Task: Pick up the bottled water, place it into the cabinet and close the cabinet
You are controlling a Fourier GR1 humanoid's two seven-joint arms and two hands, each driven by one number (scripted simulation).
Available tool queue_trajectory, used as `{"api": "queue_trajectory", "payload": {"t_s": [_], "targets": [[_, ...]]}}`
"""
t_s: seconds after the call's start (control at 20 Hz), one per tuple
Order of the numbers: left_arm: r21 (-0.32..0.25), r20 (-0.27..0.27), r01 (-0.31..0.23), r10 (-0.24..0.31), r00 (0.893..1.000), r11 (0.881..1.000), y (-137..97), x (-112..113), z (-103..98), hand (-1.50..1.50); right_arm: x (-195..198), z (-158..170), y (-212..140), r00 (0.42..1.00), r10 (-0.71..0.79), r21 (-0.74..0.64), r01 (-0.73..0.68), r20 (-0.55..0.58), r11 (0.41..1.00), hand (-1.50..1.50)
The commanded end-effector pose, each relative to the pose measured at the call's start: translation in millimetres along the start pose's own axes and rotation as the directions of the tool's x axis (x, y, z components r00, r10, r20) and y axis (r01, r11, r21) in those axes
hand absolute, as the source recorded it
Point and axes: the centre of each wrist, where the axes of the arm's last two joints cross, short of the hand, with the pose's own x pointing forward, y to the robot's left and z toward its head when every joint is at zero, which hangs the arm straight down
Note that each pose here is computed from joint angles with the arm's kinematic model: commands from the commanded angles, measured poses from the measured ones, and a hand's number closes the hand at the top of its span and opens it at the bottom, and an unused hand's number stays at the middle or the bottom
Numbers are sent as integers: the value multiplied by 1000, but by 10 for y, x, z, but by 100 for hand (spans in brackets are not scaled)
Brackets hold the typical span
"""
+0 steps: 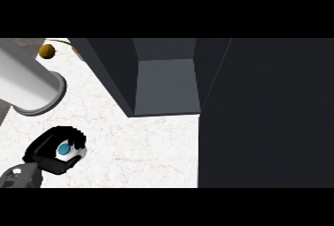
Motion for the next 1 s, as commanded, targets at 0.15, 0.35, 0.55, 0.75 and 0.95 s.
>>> {"api": "queue_trajectory", "payload": {"t_s": [0.15,0.35,0.55,0.75,0.95], "targets": [[528,323,-235,63,944,816,-216,-527,270,150,225,-5,110,999,17,11,-17,47,1000,-150],[560,354,-167,-52,934,812,-356,-540,106,150,433,2,257,999,-9,12,8,44,1000,-150],[531,338,-163,-31,941,832,-552,-522,-202,150,550,-3,241,999,-9,10,9,45,1000,-150],[486,352,-152,-34,935,861,-792,-280,-642,150,434,40,94,999,-10,2,10,48,1000,-150],[429,365,-158,-11,931,889,-966,-34,-821,150,456,68,85,1000,0,-3,0,23,1000,-150]]}}
